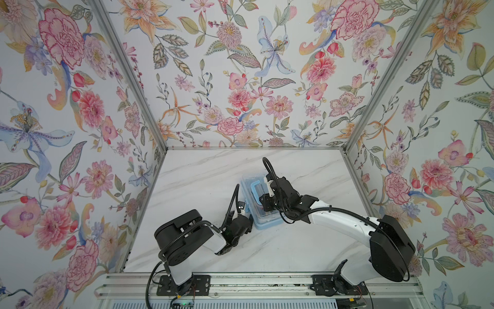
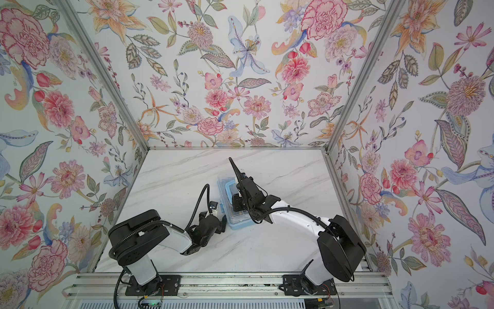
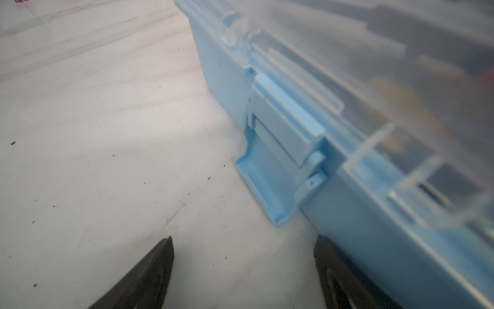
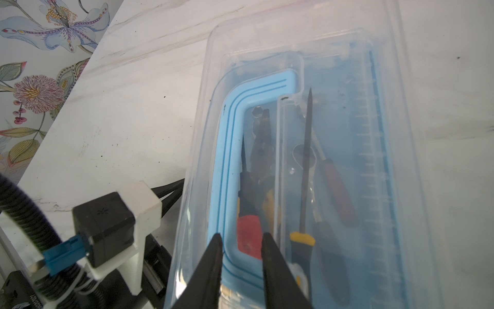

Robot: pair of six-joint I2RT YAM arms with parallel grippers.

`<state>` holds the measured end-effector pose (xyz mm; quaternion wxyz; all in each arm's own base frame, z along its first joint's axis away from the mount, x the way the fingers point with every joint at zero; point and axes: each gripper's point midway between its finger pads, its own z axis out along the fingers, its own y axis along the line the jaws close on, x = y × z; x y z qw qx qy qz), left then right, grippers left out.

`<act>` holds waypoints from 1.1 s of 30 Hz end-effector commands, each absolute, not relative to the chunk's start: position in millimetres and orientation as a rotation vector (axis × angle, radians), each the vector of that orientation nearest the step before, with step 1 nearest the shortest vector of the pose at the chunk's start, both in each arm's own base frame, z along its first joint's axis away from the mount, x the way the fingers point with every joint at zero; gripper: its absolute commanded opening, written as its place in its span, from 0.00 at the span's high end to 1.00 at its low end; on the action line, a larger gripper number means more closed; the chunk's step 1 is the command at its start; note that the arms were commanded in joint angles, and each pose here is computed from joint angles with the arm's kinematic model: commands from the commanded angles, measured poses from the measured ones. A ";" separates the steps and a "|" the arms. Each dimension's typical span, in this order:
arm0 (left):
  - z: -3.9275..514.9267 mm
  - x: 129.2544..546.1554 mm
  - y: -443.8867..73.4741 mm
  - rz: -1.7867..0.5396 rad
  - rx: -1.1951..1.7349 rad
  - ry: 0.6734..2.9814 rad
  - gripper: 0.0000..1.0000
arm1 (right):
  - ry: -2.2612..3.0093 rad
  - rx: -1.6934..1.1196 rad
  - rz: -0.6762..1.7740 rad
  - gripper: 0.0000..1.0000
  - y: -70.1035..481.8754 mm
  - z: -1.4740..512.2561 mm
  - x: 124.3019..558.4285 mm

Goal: Pack the tool kit

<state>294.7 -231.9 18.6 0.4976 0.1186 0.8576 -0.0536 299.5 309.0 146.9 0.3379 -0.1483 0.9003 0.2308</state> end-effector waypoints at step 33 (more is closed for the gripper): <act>98.1 318.2 -195.8 -0.152 0.133 1.904 0.15 | 2.359 -0.394 0.626 0.76 307.8 147.6 289.1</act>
